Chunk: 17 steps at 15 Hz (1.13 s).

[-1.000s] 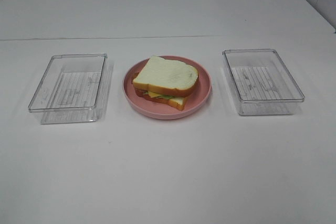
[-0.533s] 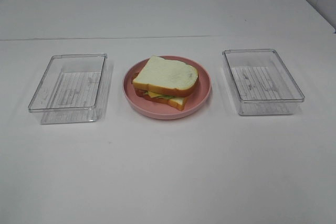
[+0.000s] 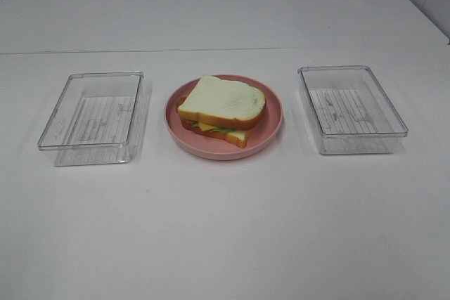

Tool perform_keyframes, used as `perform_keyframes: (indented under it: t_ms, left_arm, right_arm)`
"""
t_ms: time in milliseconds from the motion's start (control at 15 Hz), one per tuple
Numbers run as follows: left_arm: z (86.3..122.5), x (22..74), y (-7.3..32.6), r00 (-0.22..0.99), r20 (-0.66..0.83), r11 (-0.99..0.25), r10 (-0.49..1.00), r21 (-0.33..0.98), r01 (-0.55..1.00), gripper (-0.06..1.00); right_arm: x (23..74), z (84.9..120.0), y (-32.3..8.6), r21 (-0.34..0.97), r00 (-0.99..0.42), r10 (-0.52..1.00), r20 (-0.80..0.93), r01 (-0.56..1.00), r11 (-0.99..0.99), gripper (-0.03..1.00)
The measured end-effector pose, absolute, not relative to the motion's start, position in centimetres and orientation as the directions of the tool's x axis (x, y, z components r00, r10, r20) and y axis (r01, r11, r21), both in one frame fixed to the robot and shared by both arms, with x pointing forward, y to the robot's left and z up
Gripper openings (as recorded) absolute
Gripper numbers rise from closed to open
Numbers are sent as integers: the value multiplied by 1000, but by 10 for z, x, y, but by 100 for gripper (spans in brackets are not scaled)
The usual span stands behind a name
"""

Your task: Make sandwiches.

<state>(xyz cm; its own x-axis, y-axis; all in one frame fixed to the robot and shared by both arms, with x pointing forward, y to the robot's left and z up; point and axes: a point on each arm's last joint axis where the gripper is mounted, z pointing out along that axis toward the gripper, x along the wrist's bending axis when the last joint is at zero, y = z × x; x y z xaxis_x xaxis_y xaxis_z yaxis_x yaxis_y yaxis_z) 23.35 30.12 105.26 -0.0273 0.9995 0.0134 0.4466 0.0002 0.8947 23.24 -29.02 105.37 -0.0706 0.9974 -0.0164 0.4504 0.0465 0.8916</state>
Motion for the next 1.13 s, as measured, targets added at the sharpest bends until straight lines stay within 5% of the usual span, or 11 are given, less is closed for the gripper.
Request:
perform_keyframes:
  t_ms: [1133]
  left_arm:
    - [1053,234,299,-12,-9,14,1000,895,446,80]
  right_arm:
    - [232,1054,-290,892,-71,997,-16,450,47,76]
